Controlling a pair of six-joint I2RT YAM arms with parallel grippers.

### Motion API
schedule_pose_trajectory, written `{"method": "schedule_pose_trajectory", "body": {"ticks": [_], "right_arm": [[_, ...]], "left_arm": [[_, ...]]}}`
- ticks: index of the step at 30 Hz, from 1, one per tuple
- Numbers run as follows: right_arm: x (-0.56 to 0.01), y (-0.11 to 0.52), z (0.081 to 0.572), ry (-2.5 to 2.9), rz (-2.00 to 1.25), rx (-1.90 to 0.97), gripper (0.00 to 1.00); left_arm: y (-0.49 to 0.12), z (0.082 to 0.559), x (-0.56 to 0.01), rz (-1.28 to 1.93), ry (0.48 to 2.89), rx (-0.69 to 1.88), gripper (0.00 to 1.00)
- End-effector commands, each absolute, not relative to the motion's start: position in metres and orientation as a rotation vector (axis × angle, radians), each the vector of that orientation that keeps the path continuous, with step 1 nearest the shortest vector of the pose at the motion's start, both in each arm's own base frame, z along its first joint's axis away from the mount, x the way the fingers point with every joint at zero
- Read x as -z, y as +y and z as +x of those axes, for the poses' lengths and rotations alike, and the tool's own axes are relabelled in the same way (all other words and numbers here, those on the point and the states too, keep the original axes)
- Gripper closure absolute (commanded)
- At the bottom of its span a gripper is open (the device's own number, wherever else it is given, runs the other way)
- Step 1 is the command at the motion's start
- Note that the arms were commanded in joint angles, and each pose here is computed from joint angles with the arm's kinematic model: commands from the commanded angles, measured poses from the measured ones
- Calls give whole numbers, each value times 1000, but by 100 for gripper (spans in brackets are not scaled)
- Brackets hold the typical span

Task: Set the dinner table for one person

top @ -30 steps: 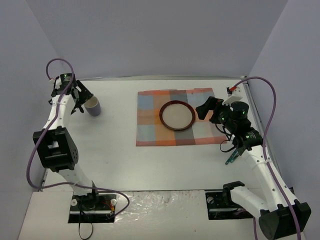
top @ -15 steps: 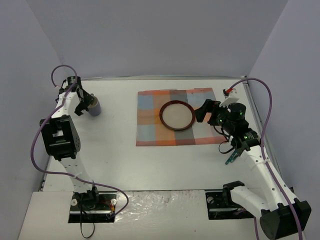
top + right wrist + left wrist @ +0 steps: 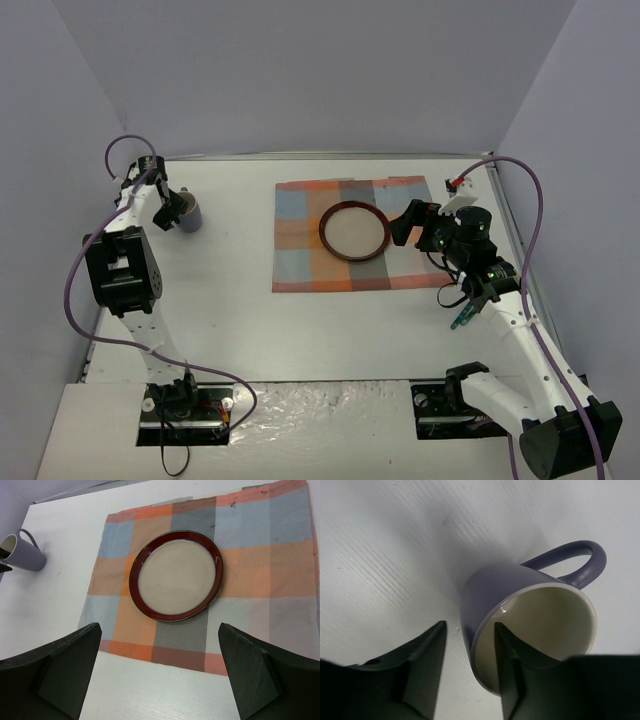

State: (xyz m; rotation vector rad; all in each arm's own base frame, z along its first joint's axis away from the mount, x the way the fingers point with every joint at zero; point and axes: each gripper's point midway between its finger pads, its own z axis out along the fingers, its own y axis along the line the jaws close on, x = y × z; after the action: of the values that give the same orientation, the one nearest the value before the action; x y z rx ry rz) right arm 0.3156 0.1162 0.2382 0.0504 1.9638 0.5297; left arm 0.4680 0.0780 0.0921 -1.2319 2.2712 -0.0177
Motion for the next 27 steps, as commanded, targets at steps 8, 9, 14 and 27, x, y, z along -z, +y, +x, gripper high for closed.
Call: {"method": "schedule_pose_trajectory", "body": {"ticks": [8,9,14,27], "right_arm": [[-261,121,322,1875,14,-539,0],[-261,122,322,1874,9,-545,0],[-268,130,319,1865,-36,-572,0],[-286,208,291,1762,-570,-588,0]], "left_arm": [[80,474,-123,-1160,2217,18,92],[80,472,-126,-1141,2221,11,96],[81,460,-153,-989,2249,-18,100],[-12,398,-237,-10,2320,24,100]]}}
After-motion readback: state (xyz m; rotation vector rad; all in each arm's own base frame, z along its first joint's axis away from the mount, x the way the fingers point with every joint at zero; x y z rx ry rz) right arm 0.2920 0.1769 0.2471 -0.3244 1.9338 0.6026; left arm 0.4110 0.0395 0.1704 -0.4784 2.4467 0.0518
